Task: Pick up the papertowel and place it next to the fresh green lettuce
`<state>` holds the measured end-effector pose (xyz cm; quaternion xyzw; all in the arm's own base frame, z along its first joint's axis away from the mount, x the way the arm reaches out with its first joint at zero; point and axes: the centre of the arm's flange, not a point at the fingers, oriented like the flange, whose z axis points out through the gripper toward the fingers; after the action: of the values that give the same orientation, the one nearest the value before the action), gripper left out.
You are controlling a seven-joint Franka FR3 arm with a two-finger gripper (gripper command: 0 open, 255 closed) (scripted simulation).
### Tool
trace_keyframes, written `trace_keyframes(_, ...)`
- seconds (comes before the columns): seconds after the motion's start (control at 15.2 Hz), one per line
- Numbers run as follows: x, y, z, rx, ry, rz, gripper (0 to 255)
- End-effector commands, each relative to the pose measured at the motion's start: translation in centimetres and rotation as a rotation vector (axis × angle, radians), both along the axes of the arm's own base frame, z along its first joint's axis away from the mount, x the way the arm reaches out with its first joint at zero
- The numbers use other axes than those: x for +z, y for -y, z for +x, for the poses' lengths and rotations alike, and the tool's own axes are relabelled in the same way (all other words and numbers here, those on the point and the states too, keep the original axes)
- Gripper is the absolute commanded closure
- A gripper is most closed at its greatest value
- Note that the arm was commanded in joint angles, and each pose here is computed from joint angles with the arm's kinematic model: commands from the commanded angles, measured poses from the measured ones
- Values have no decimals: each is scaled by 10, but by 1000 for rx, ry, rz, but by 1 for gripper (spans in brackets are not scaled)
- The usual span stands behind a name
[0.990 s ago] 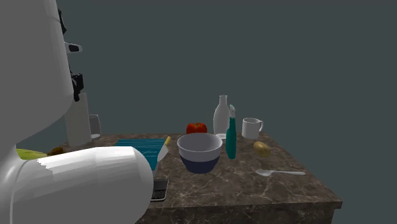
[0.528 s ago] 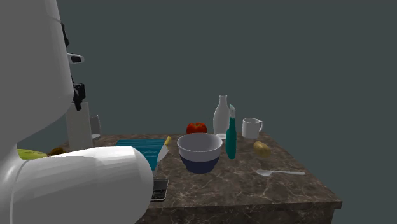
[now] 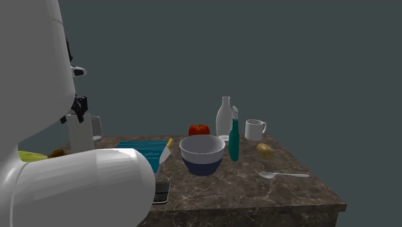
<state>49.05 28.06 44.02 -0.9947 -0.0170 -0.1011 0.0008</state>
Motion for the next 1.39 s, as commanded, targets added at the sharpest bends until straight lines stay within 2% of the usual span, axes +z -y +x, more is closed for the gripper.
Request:
trace_keyframes(0.0, -11, 1, 0, 0, 0, 0, 255)
trace_keyframes(0.59, -15, 1, 0, 0, 0, 0, 255)
trace_keyframes(0.66, -15, 1, 0, 0, 0, 0, 0)
trace_keyframes(0.99, -15, 1, 0, 0, 0, 0, 0)
trace_keyframes(1.25, 34, 1, -10, 0, 0, 0, 0)
trace_keyframes(1.32, 34, 1, -10, 0, 0, 0, 0)
